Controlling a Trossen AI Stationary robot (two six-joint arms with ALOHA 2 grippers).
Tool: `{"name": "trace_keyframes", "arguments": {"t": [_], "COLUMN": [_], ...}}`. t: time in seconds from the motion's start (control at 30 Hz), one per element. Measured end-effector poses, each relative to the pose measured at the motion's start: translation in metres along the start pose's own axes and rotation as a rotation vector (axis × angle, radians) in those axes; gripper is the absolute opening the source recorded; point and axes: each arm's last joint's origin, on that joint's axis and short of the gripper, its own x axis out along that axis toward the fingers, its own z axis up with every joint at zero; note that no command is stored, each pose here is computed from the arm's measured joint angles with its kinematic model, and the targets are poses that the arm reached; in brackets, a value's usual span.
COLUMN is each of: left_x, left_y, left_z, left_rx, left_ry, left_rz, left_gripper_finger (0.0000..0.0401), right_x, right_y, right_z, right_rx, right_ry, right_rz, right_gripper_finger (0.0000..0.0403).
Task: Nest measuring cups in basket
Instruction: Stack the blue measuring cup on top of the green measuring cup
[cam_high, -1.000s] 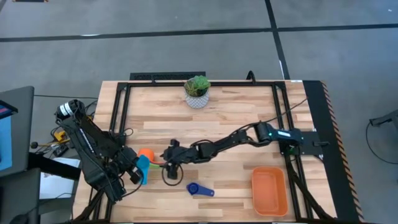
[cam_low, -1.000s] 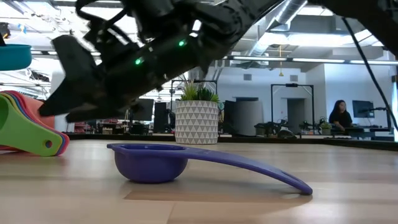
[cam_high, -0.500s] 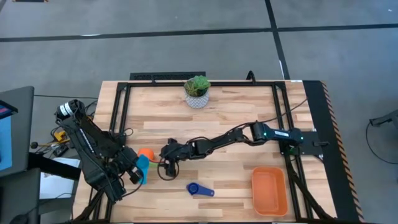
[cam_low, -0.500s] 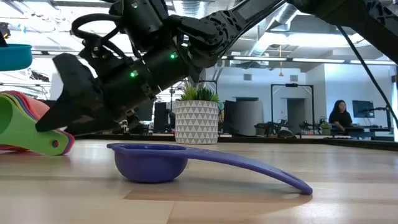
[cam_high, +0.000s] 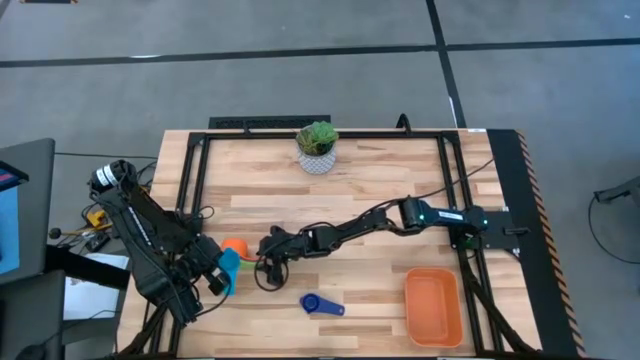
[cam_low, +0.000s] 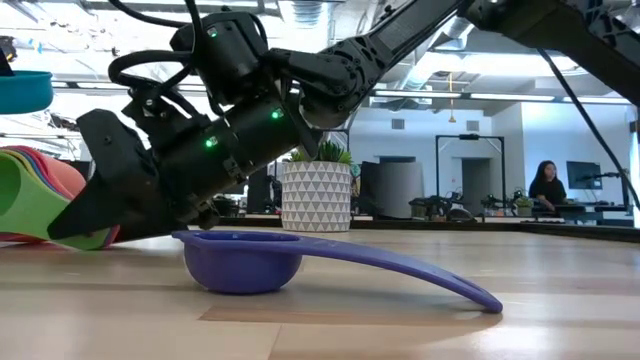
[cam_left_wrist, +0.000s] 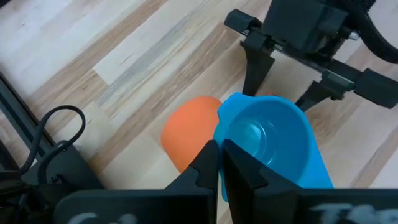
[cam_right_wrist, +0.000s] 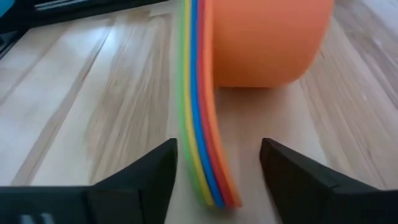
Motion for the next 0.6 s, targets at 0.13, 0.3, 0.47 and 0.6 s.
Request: {"name": "trace_keyframes", "arguments": {"t": [0.13,0.3,0.47,0.6], "left_x": [0.000,-0.001,-0.010,-0.020], "left_y": [0.000,0.000,-0.001,0.000], "left_z": [0.000,0.000,0.006,0.015], "left_rx": [-0.001,-0.004,-0.011,-0.007], "left_ry": [0.005,0.034,0.037,0.026], "left_rz": [0.001,0.011,0.003,0.003], "left_gripper_finger": [0.0000,0.0000,0.0000,0.0000], "right_x": [0.000,-0.003,-0.005,-0.006], "right_y": [-0.001,-0.003,-0.003,-0.003], "right_z": [0.000,0.004,0.012,0.018], "right_rx": [0.069,0.206,0.347,0.463], "right_ry": [0.018,0.060,0.062,0.056], "right_rz": [0.047,0.182,0.355,0.465], "right_gripper_finger": [0.0192,0.0093,0.0051,0.0068]}}
